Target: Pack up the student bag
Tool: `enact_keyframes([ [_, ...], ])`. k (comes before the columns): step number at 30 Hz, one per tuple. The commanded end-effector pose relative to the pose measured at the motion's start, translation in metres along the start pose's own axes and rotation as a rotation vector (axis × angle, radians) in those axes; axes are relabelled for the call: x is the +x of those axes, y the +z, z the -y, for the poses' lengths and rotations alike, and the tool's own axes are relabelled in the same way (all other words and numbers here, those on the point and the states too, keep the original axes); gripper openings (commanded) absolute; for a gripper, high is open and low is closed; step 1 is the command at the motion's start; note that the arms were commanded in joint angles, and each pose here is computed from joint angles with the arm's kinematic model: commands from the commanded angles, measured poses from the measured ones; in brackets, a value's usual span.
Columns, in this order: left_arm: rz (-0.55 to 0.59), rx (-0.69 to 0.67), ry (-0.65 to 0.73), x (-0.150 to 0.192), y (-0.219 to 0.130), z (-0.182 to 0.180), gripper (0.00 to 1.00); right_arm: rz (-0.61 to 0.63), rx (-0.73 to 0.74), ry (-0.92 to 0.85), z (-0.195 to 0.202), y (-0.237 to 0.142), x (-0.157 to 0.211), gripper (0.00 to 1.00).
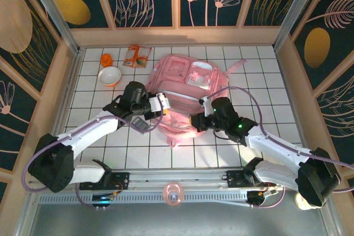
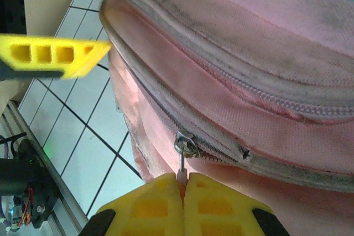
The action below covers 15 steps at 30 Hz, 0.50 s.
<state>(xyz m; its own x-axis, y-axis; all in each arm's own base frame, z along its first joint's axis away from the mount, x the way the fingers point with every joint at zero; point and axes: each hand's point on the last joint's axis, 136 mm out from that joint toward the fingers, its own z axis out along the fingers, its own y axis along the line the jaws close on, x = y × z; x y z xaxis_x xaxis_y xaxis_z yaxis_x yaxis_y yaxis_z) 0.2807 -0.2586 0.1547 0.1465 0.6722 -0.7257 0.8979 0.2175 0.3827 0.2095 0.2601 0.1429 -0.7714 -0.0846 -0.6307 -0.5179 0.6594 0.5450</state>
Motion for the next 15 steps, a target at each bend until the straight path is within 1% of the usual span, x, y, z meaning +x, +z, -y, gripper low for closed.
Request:
enact_keyframes([
  [1, 0.093, 0.082, 0.059, -0.034, -0.005, 0.024, 0.55, 0.028, -0.074, -0.033, -0.019, 0.001, -0.012, 0.00],
  [3, 0.109, 0.081, 0.061, -0.042, 0.000, 0.032, 0.60, 0.013, -0.075, -0.038, -0.019, 0.003, -0.011, 0.00],
  [6, 0.139, 0.086, 0.058, -0.054, 0.007, 0.036, 0.61, 0.005, -0.070, -0.043, -0.018, 0.003, -0.010, 0.00],
  [9, 0.139, 0.085, 0.071, -0.059, 0.017, 0.034, 0.61, 0.011, -0.072, -0.046, -0.019, 0.000, -0.011, 0.00],
  [12, 0.082, 0.082, 0.080, -0.045, 0.033, 0.034, 0.57, 0.021, -0.073, -0.048, -0.020, -0.003, -0.013, 0.00],
  [15, 0.021, 0.067, 0.080, -0.028, 0.044, 0.033, 0.49, 0.023, -0.055, -0.049, -0.017, -0.006, -0.013, 0.00],
])
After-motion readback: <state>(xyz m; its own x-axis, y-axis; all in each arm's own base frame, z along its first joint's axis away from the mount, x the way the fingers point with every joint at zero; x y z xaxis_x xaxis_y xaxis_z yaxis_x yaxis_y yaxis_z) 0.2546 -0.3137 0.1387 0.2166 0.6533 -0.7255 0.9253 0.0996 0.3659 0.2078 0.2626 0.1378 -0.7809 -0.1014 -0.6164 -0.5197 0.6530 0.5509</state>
